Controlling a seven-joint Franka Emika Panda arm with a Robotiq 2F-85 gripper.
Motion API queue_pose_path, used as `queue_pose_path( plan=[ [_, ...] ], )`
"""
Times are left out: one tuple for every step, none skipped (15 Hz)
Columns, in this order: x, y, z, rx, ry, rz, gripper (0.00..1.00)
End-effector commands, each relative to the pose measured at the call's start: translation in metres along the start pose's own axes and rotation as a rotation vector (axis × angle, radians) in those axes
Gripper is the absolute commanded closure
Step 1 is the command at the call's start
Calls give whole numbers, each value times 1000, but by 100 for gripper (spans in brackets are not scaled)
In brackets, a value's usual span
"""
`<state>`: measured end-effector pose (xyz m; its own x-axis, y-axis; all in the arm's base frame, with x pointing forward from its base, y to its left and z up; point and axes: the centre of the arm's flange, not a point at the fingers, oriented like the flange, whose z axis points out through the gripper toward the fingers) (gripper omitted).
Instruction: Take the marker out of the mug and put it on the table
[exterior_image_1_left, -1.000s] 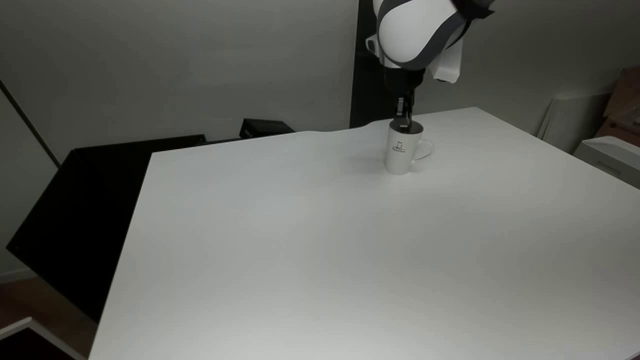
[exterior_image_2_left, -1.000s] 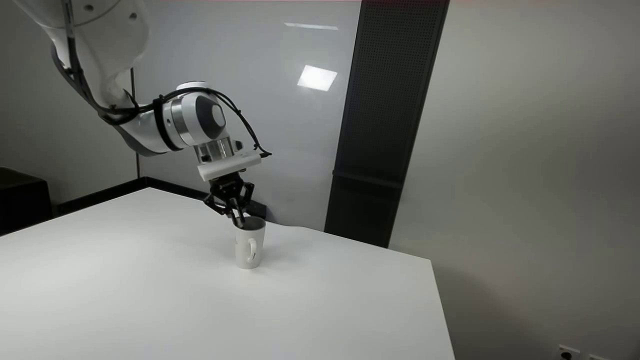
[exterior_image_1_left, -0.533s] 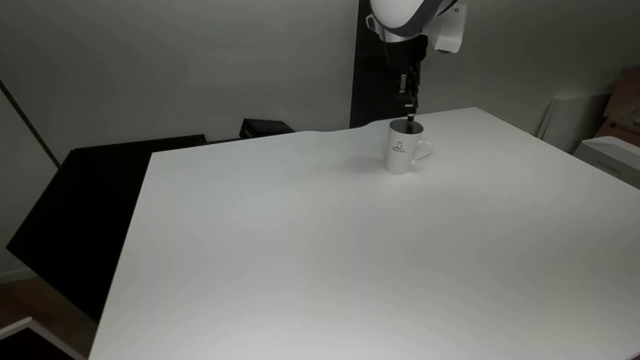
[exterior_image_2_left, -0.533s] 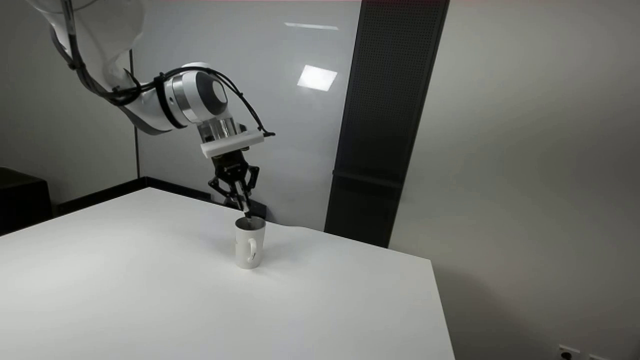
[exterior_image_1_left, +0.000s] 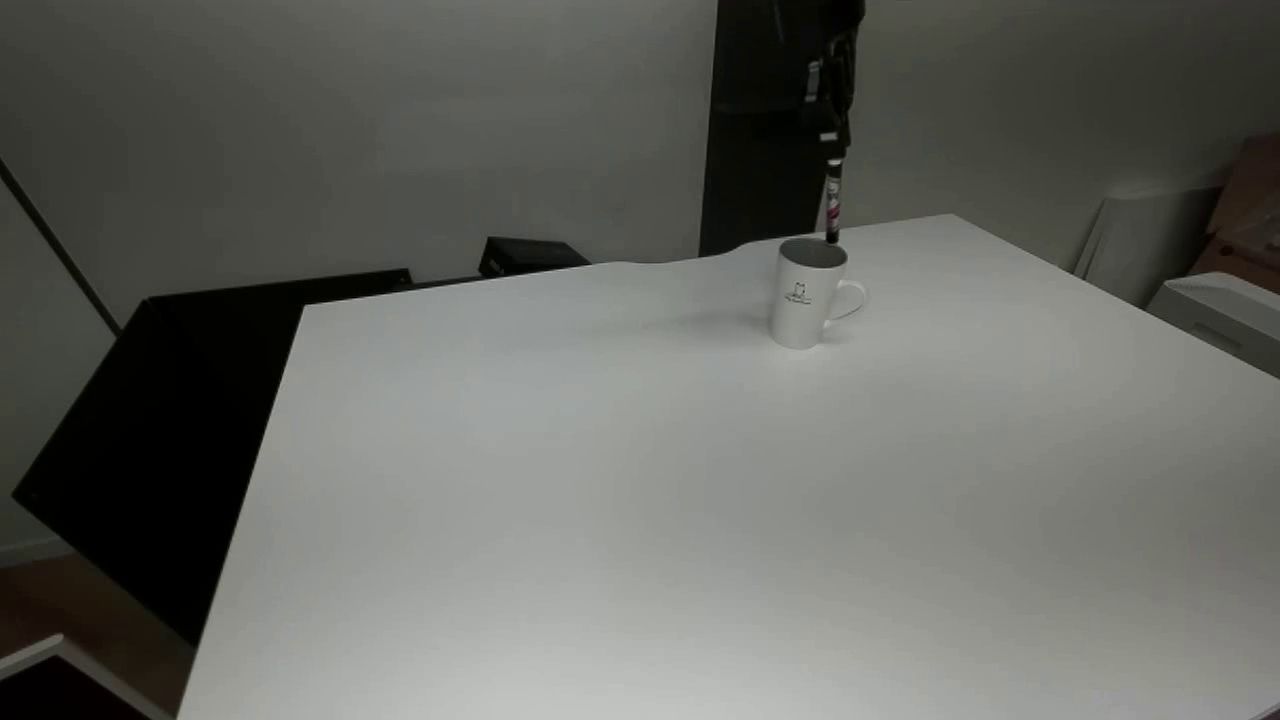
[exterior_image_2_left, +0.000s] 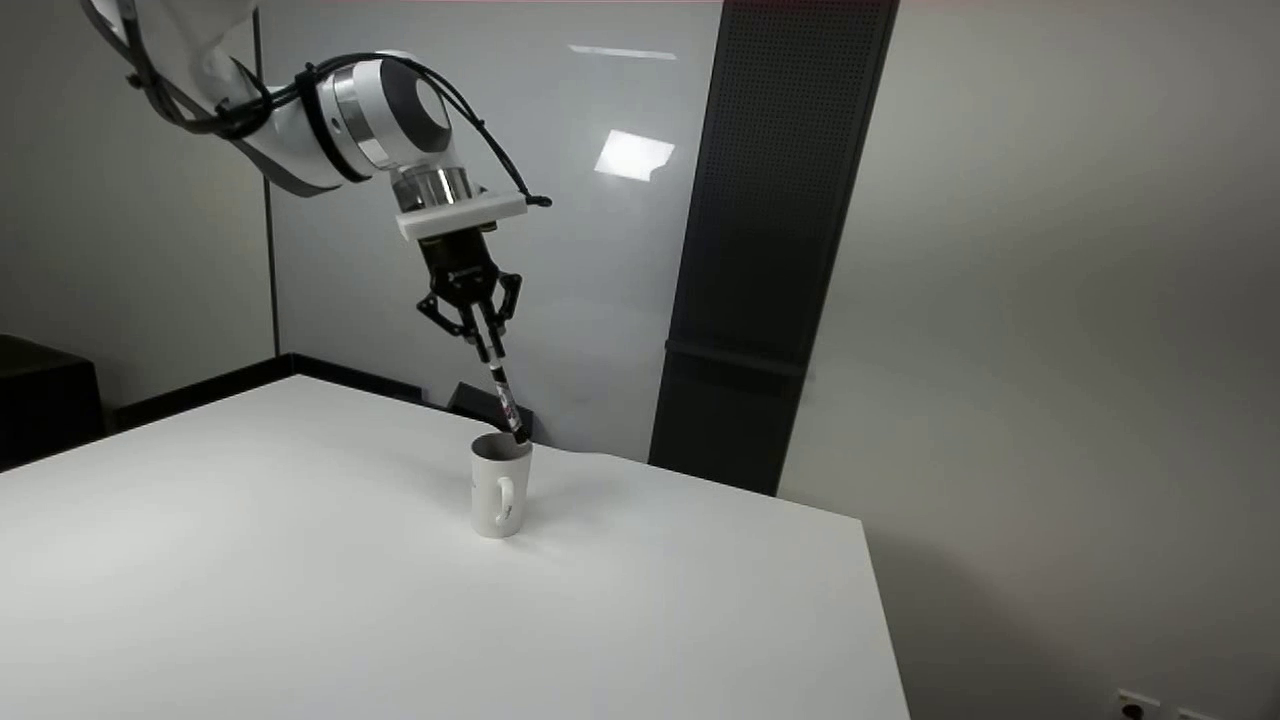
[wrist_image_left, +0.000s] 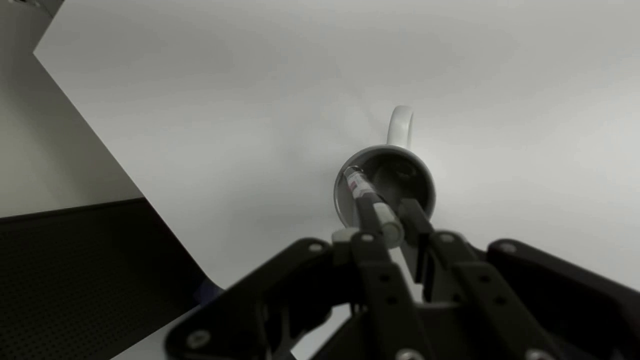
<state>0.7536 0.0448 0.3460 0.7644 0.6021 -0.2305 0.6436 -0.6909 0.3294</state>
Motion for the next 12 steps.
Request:
queue_pose_path(
  plan=[
    [-19,-1,-41,-3,8,24,93],
    [-23,-1,-48,-6,12,30,93],
    [-29,1,-54,0,10,37,93],
    [-37,4,-58,18,1,49,93],
    [-44,6,-59,39,-14,62,93],
    [-53,10,-56,75,-43,80,93],
    [-61,14,-51,126,-71,103,93],
    [-71,17,-43,184,-93,120,93],
    [-80,18,-32,229,-122,142,93],
    [-89,19,-18,278,-154,152,93],
    [-97,19,-4,319,-187,177,93],
    [-106,17,12,363,-219,195,93]
  ],
)
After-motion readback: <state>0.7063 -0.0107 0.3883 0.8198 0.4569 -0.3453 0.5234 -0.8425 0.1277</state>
